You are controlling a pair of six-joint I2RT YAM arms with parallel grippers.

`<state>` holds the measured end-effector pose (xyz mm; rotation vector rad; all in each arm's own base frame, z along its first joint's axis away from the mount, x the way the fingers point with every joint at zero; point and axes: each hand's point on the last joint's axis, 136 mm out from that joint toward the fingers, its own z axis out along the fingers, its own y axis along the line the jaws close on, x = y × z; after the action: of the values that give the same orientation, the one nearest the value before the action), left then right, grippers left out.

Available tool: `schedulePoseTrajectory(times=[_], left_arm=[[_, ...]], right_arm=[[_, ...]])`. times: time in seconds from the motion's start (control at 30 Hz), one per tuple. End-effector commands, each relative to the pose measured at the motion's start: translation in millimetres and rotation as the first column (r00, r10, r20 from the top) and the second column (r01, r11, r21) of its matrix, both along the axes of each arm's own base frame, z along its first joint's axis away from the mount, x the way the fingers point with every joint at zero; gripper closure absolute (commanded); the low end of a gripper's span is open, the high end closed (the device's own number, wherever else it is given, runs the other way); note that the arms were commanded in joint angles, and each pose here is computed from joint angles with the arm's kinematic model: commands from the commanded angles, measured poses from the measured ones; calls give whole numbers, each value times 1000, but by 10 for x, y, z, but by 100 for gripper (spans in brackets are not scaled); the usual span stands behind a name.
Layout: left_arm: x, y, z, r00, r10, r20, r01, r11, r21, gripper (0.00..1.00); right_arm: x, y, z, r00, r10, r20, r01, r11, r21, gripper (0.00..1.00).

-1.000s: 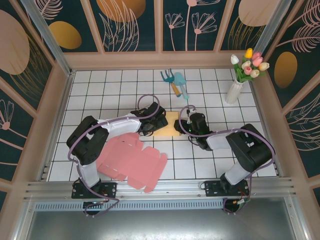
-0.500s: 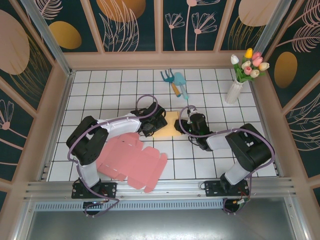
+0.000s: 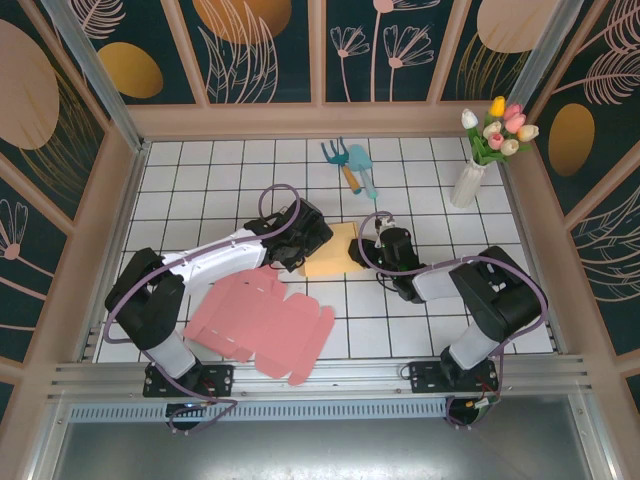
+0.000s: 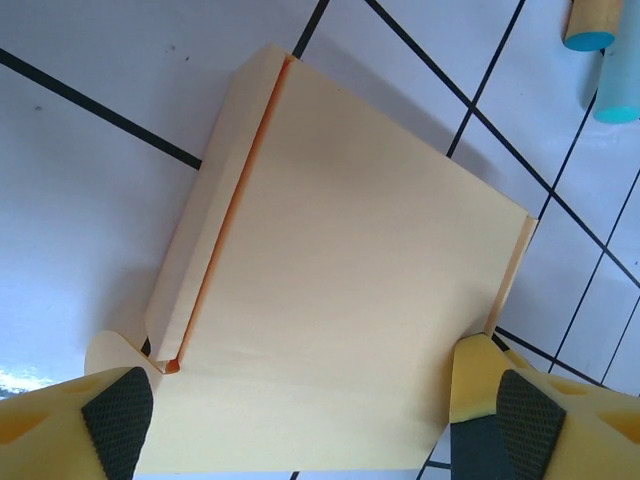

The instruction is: Fold the paper box

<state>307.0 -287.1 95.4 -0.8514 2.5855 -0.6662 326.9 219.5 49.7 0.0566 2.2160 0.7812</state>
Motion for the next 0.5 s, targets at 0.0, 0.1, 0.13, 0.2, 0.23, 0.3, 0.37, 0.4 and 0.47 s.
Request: schedulePoseTrajectory(times=[0.0, 0.1, 0.13, 0.2, 0.23, 0.3, 0.37, 0.4, 0.47], left_arm=[[-69, 65, -180, 999, 29, -44, -28, 999, 32, 2], [-98, 53, -272, 997, 38, -69, -35, 999, 34, 1], [-102, 44, -279, 997, 41, -67, -39, 999, 30, 1], [-117, 26, -387, 995, 42, -87, -39, 998, 40, 2], [-116, 22, -407, 995, 46, -92, -43, 998, 41, 1], [-118, -3, -422, 994, 46, -97, -43, 998, 35, 1], [-121, -35, -440, 994, 47, -98, -44, 999, 32, 2], [-124, -48, -445, 994, 48, -101, -45, 999, 30, 3], [-121, -94, -453, 994, 40, -99, -38, 999, 26, 6]], right_arm=[[-137, -36, -233, 998, 6, -70, -8, 999, -37, 59], [-139, -48, -234, 998, 2, -69, -5, 999, -41, 59], [-142, -54, -238, 998, 1, -70, -4, 999, -43, 59], [-142, -57, -240, 998, 0, -70, -3, 999, -43, 59], [-145, -56, -247, 997, 1, -71, -4, 999, -45, 59], [-144, -58, -256, 997, 1, -71, -5, 999, -47, 59], [-144, -55, -269, 997, 2, -73, -5, 999, -47, 59], [-142, -62, -278, 997, 0, -75, -3, 999, -50, 59], [-144, -57, -286, 997, 1, -75, -5, 999, -50, 59]])
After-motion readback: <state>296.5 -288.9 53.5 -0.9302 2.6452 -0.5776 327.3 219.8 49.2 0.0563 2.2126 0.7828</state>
